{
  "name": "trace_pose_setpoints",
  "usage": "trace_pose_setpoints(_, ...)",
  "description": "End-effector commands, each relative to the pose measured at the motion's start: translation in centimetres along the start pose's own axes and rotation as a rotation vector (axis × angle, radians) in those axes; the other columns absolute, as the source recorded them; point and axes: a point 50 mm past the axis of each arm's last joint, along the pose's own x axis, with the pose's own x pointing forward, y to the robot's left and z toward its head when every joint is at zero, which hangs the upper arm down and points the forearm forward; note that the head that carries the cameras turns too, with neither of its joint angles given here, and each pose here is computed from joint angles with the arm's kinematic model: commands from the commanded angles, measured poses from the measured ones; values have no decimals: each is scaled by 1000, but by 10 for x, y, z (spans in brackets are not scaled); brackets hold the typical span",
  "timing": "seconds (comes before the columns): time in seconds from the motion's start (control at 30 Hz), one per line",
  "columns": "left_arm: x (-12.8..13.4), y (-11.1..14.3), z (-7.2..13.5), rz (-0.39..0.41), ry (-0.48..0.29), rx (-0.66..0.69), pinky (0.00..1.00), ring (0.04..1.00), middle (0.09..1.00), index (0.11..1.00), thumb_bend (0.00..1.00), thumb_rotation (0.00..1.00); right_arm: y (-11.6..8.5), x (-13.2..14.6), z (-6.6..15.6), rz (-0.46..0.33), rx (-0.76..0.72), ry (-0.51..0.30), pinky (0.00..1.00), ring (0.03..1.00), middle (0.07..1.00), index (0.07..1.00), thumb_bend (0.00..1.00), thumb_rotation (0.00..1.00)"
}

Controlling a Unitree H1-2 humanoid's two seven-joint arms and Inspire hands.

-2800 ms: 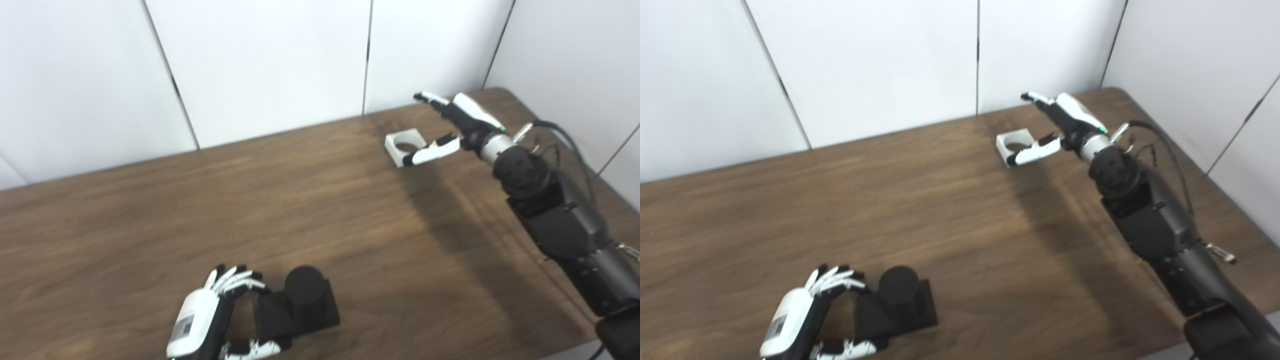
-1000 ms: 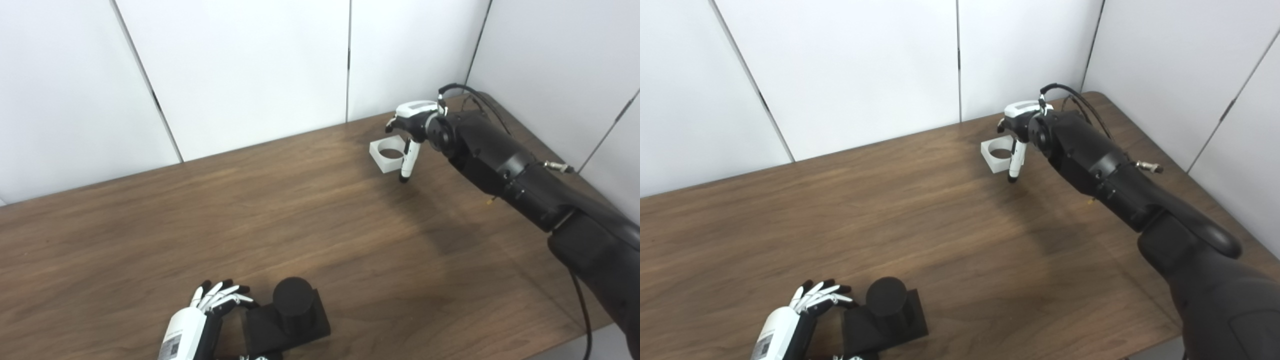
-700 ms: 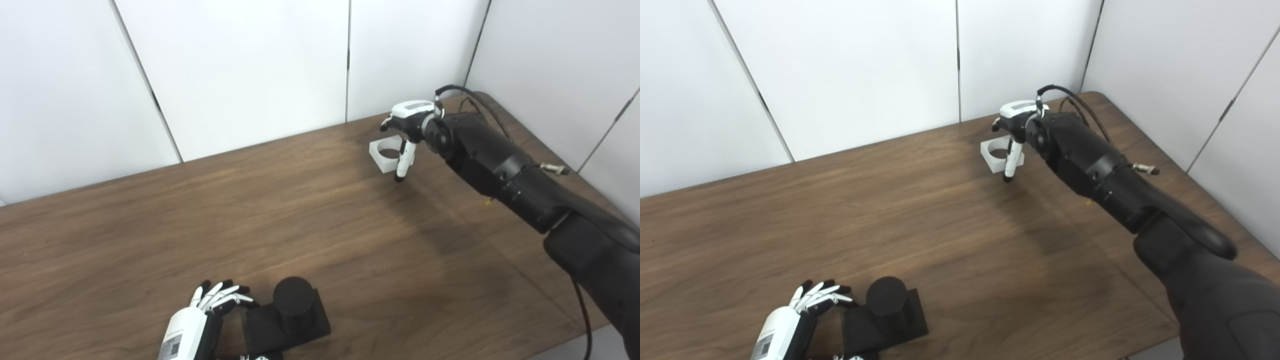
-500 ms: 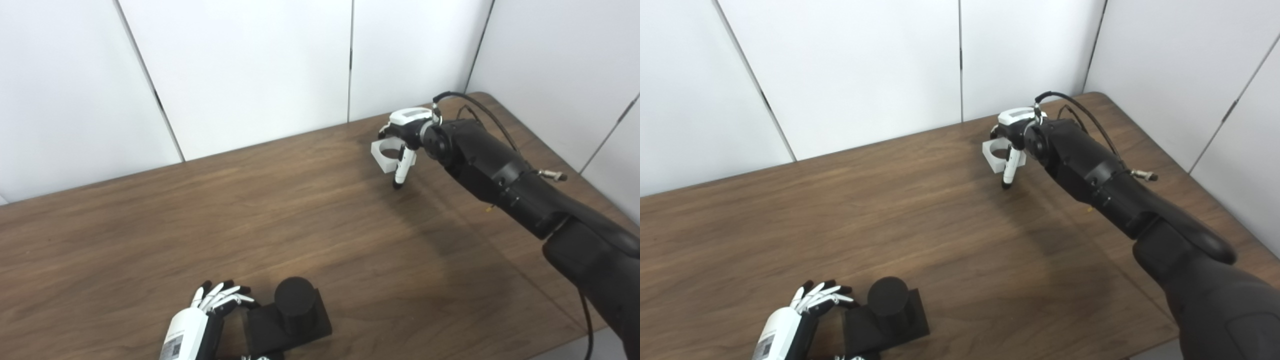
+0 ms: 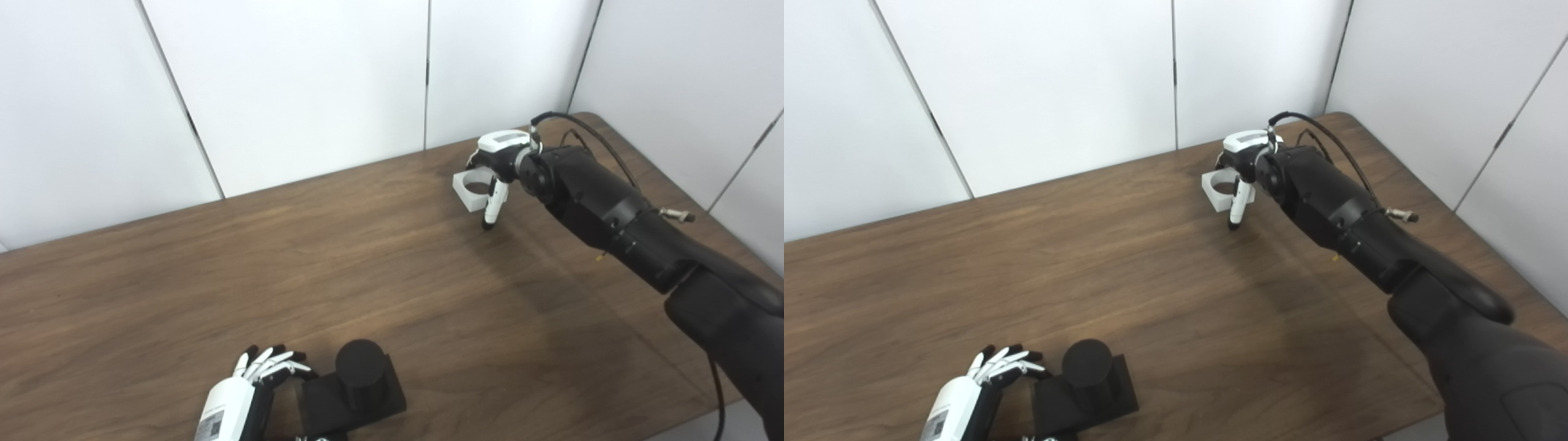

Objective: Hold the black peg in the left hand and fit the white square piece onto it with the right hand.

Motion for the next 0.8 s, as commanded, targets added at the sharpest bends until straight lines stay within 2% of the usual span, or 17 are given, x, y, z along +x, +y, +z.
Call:
trace_pose_setpoints(0.0, -6, -3, -2, -43, 31, 11, 1000, 883, 798, 488, 513, 42, -26, -1, -4, -72, -29, 7, 1000, 1000, 940, 777, 851, 231)
trace_pose_setpoints(0.17, -6, -2, -2, -44, 30, 14, 1000, 883, 798, 488, 513, 41, -27, -1, -5, -82, -22, 3, 1000, 996, 926, 720, 827, 212)
trace_pose_setpoints(0.27, -6, -2, -2, -45, 33, 13, 1000, 887, 800, 488, 513, 42, -26, -1, -6, -88, -19, -4, 1000, 989, 912, 631, 799, 166)
trace_pose_setpoints(0.3, -6, -2, -2, -45, 32, 14, 1000, 886, 800, 488, 513, 42, -26, 0, -6, -89, -20, -7, 1000, 987, 908, 563, 665, 155)
trace_pose_setpoints(0.33, -6, -2, -2, -45, 31, 15, 1000, 885, 799, 488, 513, 42, -25, 0, -6, -94, -20, -13, 1000, 986, 905, 520, 582, 148)
trace_pose_setpoints(0.4, -6, -2, -2, -46, 30, 15, 1000, 886, 799, 488, 512, 42, -24, -1, -7, -115, -19, -30, 982, 962, 875, 495, 535, 137)
trace_pose_setpoints(0.77, -4, -3, -2, -38, 31, 14, 1000, 881, 795, 488, 513, 42, -18, -1, -8, -133, 8, -49, 909, 925, 819, 486, 522, 128)
